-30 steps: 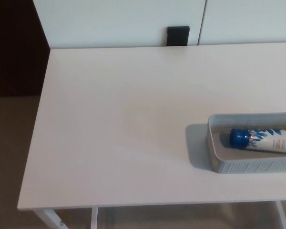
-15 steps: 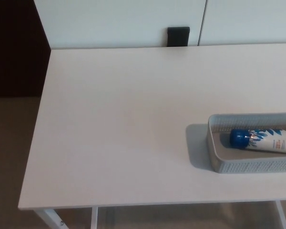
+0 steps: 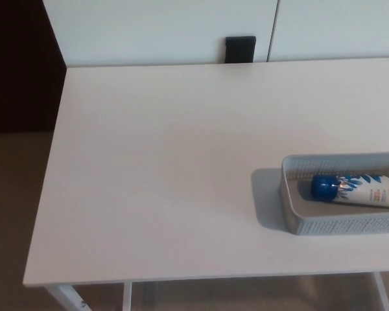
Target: The robot walks towards a table in front, picks a shampoo with left hand and puts it in a small grey container
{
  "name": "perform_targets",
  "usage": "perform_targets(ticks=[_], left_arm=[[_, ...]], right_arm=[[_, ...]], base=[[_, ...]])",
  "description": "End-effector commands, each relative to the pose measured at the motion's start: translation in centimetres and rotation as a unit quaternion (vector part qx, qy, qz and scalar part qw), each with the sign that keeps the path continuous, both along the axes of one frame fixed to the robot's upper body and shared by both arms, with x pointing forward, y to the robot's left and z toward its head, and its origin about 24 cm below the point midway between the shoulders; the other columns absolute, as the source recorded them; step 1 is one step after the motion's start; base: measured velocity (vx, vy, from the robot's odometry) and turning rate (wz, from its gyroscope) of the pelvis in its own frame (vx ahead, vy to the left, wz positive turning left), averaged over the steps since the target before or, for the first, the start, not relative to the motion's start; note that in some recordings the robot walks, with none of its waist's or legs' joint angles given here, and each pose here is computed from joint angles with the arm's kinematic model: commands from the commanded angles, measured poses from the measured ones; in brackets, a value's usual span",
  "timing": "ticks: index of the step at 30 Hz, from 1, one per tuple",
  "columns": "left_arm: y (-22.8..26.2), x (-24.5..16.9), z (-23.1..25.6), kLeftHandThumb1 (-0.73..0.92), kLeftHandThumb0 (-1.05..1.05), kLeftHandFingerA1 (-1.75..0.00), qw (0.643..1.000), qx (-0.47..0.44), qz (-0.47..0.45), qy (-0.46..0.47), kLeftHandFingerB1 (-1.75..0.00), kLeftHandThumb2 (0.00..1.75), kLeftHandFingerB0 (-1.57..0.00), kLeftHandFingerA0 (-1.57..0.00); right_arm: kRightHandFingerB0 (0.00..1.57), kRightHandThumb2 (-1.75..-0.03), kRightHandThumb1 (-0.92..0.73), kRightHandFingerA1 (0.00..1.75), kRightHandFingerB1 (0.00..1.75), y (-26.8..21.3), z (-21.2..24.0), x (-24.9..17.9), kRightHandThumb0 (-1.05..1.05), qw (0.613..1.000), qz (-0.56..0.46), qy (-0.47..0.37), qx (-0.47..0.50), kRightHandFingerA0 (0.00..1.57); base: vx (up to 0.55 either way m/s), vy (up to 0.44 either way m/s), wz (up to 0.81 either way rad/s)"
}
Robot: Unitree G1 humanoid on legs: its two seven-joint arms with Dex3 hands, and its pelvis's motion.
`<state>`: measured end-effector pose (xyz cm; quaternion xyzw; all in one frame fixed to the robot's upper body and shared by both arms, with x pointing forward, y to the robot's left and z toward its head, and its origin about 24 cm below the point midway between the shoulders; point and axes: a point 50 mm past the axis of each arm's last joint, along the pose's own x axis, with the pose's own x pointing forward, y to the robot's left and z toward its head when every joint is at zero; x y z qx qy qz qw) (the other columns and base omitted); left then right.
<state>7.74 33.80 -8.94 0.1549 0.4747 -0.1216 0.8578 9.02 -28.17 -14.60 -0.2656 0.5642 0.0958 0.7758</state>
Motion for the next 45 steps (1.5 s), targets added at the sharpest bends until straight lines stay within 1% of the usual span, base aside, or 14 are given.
perform_targets(ticks=[1, 2, 6, 14, 15, 26, 29, 32, 34, 35, 39, 40, 42, 45], left_arm=[[0.5, -0.3, -3.0, 0.65, -0.69, -0.65, 0.974, 0.199, 0.016, 0.105, -0.60, 1.08, -0.34, -0.39], [0.5, -0.3, -3.0, 0.87, -0.72, -0.61, 0.973, 0.201, 0.010, 0.109, -0.54, 0.66, -0.44, -0.46], [0.9, -0.8, -3.0, 0.88, -0.73, -0.61, 0.972, 0.201, 0.004, 0.124, -0.54, 0.65, -0.40, -0.38], [1.0, -1.5, -3.1, 0.87, -0.72, -0.59, 0.969, 0.206, 0.007, 0.135, -0.53, 0.65, -0.39, -0.37], [1.0, -1.6, -3.1, 0.87, -0.72, -0.58, 0.970, 0.203, 0.011, 0.137, -0.52, 0.64, -0.32, -0.31], [1.1, -1.2, -3.0, 0.89, -0.75, -0.58, 0.972, 0.195, 0.016, 0.126, -0.52, 0.65, -0.40, -0.39], [1.2, 0.0, -2.7, 0.89, -0.74, -0.57, 0.969, 0.213, -0.004, 0.125, -0.51, 0.66, -0.39, -0.39], [1.1, 1.1, -2.6, 0.89, -0.71, -0.57, 0.973, 0.201, 0.009, 0.116, -0.50, 0.66, -0.33, -0.32], [0.8, 1.4, -2.6, 0.89, -0.72, -0.58, 0.975, 0.192, 0.016, 0.110, -0.51, 0.66, -0.34, -0.33], [0.8, 2.0, -2.5, 0.91, -0.74, -0.61, 0.973, 0.203, 0.009, 0.109, -0.53, 0.66, -0.34, -0.38], [1.1, 0.8, -2.7, 0.89, -0.73, -0.63, 0.970, 0.208, -0.007, 0.127, -0.55, 0.67, -0.38, -0.47], [1.1, 0.7, -2.6, 0.89, -0.73, -0.63, 0.970, 0.205, 0.000, 0.127, -0.55, 0.67, -0.38, -0.47], [1.2, 0.3, -2.7, 0.92, -0.73, -0.59, 0.972, 0.194, 0.011, 0.129, -0.51, 0.66, -0.35, -0.37], [1.2, 0.2, -2.7, 0.90, -0.74, -0.59, 0.972, 0.197, 0.004, 0.129, -0.50, 0.67, -0.35, -0.39]], right_arm=[[0.54, -0.58, -0.69, 0.49, 0.40, -2.8, 1.0, -0.9, -0.37, 0.999, -0.041, -0.008, -0.027, 0.69], [0.53, -0.61, -0.70, 0.47, 0.40, -2.8, 1.0, -0.8, -0.39, 0.999, -0.037, -0.009, -0.027, 0.65], [0.52, -0.60, -0.69, 0.49, 0.41, -2.9, 1.1, -1.2, -0.38, 0.999, -0.032, -0.009, -0.024, 0.68], [0.51, -0.61, -0.70, 0.46, 0.40, -3.4, 1.2, -1.7, -0.39, 0.999, -0.030, -0.008, -0.024, 0.64], [0.52, -0.61, -0.70, 0.47, 0.40, -3.3, 1.2, -1.7, -0.38, 0.999, -0.028, -0.008, -0.023, 0.64], [0.52, -0.60, -0.68, 0.49, 0.41, -3.3, 1.5, -0.1, -0.37, 0.999, -0.024, -0.024, -0.015, 0.64], [0.51, -0.61, -0.70, 0.47, 0.40, -3.1, 1.8, 1.4, -0.38, 0.999, -0.012, -0.036, -0.016, 0.62], [0.52, -0.61, -0.69, 0.45, 0.39, -3.1, 2.1, 2.8, -0.37, 0.999, -0.009, -0.043, -0.027, 0.64], [0.52, -0.61, -0.69, 0.45, 0.39, -3.4, 2.5, 3.6, -0.37, 0.998, -0.009, -0.046, -0.036, 0.67], [0.51, -0.61, -0.69, 0.44, 0.38, -3.4, 2.7, 4.3, -0.36, 0.998, -0.013, -0.049, -0.033, 0.64], [0.52, -0.61, -0.69, 0.44, 0.40, -3.3, 2.3, 3.4, -0.37, 0.999, -0.011, -0.038, -0.028, 0.61], [0.52, -0.61, -0.69, 0.44, 0.40, -3.2, 2.3, 3.4, -0.37, 0.999, -0.004, -0.036, -0.027, 0.61], [0.53, -0.61, -0.69, 0.46, 0.40, -3.1, 2.2, 3.3, -0.39, 0.999, -0.001, -0.036, -0.022, 0.63], [0.53, -0.61, -0.70, 0.46, 0.40, -3.1, 2.2, 3.3, -0.39, 0.999, 0.007, -0.034, -0.026, 0.63]], base=[[0.00, 0.000, 0.00], [0.00, 0.000, 0.00], [0.00, 0.000, 0.00], [0.00, 0.000, 0.00], [0.00, 0.000, 0.00], [0.00, 0.000, 0.00], [0.00, 0.000, 0.00], [0.00, 0.000, 0.00], [0.00, 0.000, 0.00], [0.00, 0.000, 0.00], [0.00, 0.000, 0.00], [0.00, 0.000, 0.00], [0.00, 0.000, 0.00], [0.00, 0.000, 0.00]])
